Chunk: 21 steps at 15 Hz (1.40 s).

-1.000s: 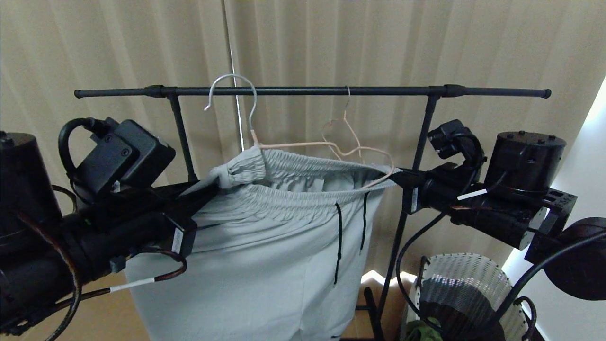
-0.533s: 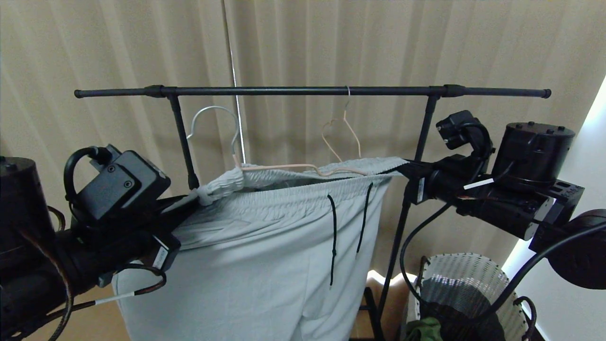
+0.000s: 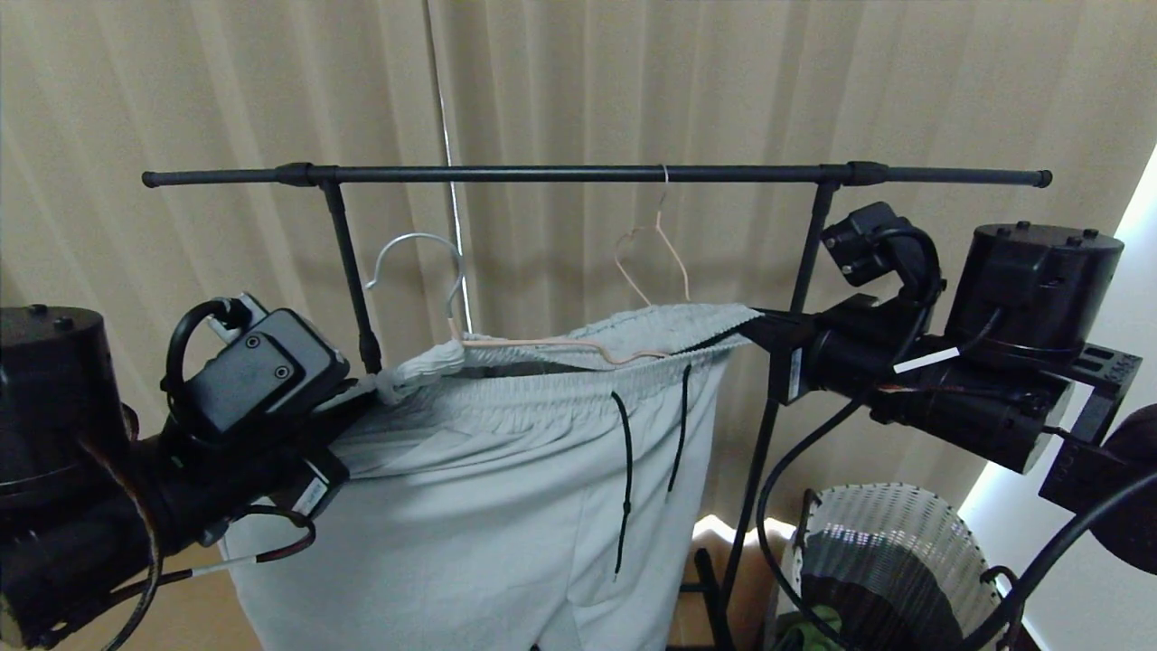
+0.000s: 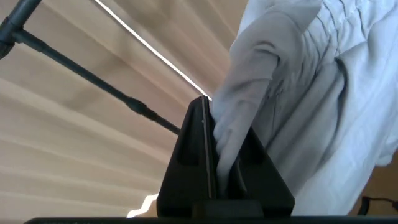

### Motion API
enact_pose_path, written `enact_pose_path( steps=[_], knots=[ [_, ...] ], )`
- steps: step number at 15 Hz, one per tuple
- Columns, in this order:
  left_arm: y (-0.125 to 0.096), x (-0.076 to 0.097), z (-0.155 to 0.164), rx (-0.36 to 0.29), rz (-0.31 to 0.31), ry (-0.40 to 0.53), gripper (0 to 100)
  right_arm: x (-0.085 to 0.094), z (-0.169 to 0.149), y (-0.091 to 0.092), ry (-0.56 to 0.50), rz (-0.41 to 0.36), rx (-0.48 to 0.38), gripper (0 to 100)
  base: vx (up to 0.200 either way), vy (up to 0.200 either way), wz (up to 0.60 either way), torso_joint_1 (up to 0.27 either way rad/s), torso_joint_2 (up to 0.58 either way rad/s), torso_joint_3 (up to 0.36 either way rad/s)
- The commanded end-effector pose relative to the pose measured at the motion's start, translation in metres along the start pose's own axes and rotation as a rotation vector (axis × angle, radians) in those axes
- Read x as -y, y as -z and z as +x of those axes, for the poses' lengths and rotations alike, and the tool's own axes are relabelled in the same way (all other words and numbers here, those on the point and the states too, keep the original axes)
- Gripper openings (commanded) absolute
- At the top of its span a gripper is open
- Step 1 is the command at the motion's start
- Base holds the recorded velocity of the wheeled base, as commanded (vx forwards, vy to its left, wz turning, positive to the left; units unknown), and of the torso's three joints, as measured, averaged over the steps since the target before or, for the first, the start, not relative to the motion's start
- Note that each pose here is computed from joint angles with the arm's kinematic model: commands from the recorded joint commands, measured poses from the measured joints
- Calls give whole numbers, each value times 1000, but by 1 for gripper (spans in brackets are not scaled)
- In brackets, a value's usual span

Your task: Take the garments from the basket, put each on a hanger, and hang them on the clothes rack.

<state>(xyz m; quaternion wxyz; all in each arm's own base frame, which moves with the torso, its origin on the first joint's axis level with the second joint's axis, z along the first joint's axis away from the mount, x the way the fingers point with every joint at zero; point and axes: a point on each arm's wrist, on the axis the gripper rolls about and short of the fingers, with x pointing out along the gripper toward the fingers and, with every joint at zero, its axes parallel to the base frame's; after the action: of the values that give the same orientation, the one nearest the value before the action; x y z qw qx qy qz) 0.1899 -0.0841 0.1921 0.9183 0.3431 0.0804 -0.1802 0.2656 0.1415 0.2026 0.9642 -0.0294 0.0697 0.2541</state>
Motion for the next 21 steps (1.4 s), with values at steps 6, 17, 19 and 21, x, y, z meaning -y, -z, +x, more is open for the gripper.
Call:
enact_pose_path(
  steps=[6, 17, 19, 21],
  knots=[
    [-1, -3, 13, -72, -72, -83, 0, -10, -6, 10, -36, -7, -27, 0, 0, 0, 0, 0, 0, 0],
    [-9, -8, 27, -96, -193, -182, 0, -30, -37, 21, -112, -80, -54, 0, 0, 0, 0, 0, 0, 0],
    [-11, -6, 32, -93, -225, -176, 0, -35, -41, 23, -135, -87, -59, 100, 0, 0, 0, 0, 0, 0],
    [-16, -1, 30, -70, -245, -151, 0, -37, -39, 25, -140, -88, -65, 100, 0, 0, 0, 0, 0, 0]
  ],
)
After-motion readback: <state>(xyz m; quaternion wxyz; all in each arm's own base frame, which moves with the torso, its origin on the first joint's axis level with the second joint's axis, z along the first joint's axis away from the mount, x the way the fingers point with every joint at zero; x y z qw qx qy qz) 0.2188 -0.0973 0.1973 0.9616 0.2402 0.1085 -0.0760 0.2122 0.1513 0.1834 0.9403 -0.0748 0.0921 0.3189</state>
